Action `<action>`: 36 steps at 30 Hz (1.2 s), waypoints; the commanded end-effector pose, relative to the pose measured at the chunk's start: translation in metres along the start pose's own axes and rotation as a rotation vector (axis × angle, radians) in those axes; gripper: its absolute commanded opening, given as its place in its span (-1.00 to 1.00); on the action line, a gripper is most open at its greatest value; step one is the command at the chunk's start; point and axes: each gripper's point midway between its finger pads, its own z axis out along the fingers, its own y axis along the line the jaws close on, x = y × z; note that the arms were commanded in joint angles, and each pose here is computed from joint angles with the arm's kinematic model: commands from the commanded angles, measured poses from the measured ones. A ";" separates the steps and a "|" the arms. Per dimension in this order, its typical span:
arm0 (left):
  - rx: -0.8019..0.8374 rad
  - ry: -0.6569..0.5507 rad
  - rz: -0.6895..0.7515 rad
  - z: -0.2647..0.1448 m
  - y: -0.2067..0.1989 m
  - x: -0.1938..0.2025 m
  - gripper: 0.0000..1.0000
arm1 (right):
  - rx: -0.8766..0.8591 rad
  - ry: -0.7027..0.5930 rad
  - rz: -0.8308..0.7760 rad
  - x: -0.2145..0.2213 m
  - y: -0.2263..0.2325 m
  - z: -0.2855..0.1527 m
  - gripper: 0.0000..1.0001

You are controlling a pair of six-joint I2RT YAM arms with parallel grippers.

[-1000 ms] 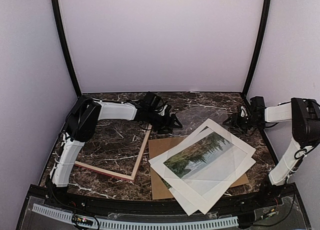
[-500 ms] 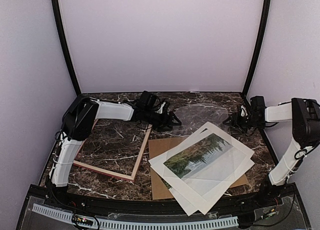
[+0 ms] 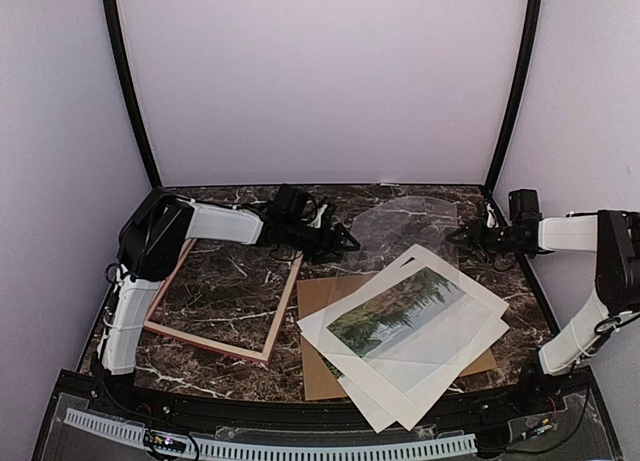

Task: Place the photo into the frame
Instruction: Pick up the glass panel from the photo.

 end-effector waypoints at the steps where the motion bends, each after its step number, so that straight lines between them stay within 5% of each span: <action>1: 0.052 -0.071 0.071 -0.024 -0.038 -0.022 0.54 | -0.101 -0.016 -0.029 -0.001 0.021 -0.007 -0.07; 12: -0.036 -0.091 0.036 -0.023 -0.017 -0.020 0.53 | -0.163 -0.024 -0.046 0.004 0.037 -0.017 -0.21; 24: 0.003 -0.114 0.099 -0.033 -0.037 -0.027 0.55 | -0.124 -0.037 -0.052 -0.013 0.040 -0.019 -0.99; 36: -0.072 -0.202 0.352 -0.087 -0.076 -0.038 0.73 | -0.253 -0.108 -0.105 -0.042 0.099 -0.050 -1.00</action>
